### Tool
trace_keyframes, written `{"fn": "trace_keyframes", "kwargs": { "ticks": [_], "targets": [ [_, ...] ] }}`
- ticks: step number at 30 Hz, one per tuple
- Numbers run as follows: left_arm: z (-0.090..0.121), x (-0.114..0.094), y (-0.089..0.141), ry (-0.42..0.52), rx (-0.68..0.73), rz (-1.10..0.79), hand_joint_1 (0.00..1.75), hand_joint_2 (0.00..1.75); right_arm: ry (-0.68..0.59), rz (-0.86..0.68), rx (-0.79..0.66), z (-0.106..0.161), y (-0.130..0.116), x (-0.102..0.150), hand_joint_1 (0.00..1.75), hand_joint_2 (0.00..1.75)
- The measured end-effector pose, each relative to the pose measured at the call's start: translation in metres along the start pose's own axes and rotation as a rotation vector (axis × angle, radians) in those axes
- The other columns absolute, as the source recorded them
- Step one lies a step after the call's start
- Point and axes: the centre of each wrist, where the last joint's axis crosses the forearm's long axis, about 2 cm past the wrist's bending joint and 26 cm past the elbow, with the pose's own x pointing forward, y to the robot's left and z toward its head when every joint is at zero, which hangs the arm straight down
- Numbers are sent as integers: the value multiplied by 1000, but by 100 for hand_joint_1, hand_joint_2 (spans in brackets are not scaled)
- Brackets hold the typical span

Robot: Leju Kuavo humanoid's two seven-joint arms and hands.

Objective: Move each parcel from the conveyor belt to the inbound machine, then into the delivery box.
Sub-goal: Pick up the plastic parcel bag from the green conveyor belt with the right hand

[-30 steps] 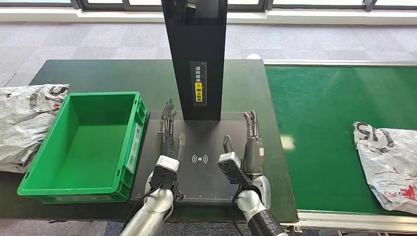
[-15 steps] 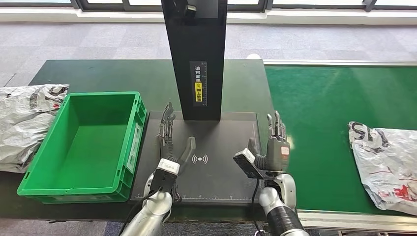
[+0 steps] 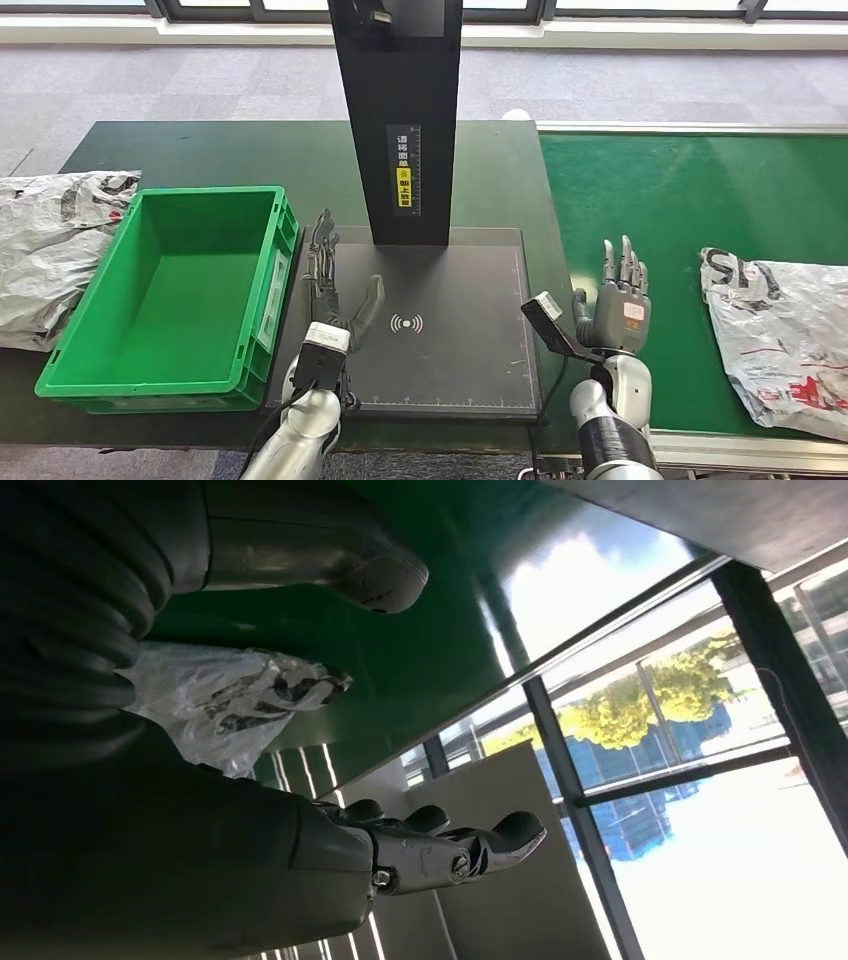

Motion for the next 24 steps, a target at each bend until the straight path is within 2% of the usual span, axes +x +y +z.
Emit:
{"fn": "trace_keyframes", "kwargs": {
  "ticks": [4,9,12,16,24],
  "targets": [
    [8,1,5,8,37,-22,0,175,152,83,-8,6,-10,-30,0,175],
    [20,2,10,17,48,-41,0,175,394,162,-31,26,-26,-78,0,175],
    [24,3,12,18,46,-49,0,175,523,209,-32,37,-33,-99,0,175],
    [26,3,13,18,47,-58,0,175,630,241,-18,46,-35,-112,0,175],
    [33,5,18,22,59,-72,0,175,775,242,20,52,-28,-118,0,175]
  ]
}}
